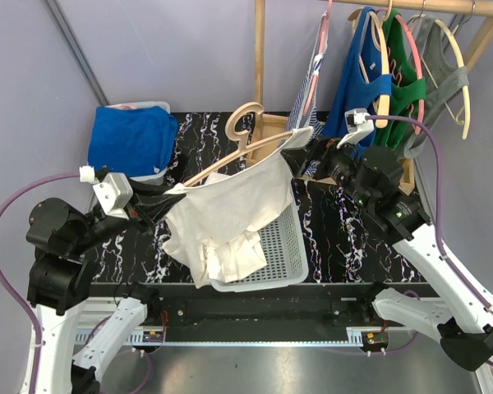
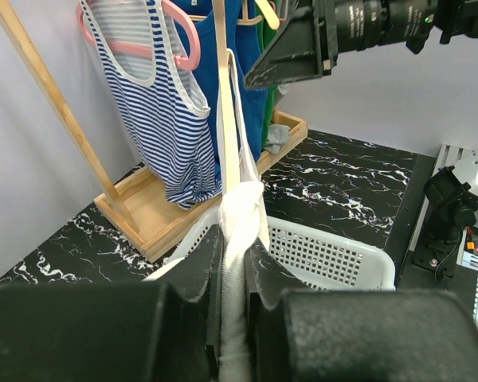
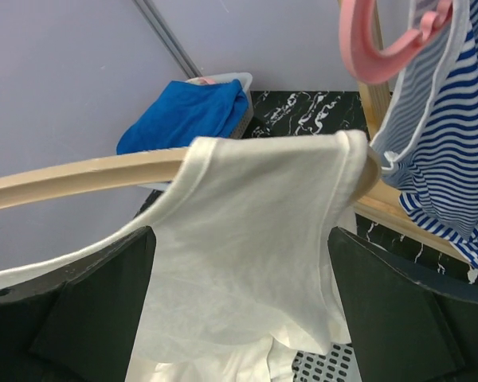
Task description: Remove the tank top from the hanger
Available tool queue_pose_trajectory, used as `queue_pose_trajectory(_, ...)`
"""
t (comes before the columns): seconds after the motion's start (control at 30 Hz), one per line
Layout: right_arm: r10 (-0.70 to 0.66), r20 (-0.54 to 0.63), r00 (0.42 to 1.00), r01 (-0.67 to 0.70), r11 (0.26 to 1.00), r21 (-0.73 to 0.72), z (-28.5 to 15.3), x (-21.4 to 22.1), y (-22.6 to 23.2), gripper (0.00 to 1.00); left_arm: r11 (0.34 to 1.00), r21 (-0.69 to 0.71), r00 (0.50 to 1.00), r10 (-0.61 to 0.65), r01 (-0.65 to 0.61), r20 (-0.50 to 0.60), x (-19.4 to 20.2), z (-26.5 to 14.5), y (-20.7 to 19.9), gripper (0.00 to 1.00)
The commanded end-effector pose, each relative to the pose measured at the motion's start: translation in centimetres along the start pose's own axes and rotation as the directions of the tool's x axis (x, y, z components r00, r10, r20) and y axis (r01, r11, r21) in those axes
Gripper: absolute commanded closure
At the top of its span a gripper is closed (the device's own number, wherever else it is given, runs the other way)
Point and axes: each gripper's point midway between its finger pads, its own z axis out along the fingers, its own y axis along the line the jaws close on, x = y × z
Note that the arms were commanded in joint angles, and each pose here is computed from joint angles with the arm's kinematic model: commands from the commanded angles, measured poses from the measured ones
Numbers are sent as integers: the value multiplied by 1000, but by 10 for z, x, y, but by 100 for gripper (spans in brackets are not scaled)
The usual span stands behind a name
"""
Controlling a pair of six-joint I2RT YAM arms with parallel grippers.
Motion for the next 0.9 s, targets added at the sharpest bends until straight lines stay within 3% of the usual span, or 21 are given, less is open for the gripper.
queue_pose_trajectory(0.0, 14, 48, 999, -15, 1000, 27, 2, -5, -5, 0, 993, 17, 986, 114, -117, 123, -41, -6, -10, 100)
queue_pose_trajectory(0.33, 52, 109, 993, -44, 996, -71, -1, -16, 13, 0, 994, 34, 986, 102, -107, 129, -40, -8, -15, 100)
queue_pose_trajectory(0.57, 48, 89, 995, -44, 998, -55, 2, 0, 4, 1, 992, 38, 982, 116, -123, 148, -50, -12, -20, 100)
queue_pose_trajectory(0.77, 61, 133, 989, -48, 994, -99, 1, -10, 13, 8, 995, 47, 984, 85, -93, 160, -56, -15, -25, 100)
queue_pose_trajectory(0.87, 64, 128, 990, -47, 991, -129, 1, -11, 19, 17, 995, 49, 984, 82, -90, 159, -55, -16, -26, 100)
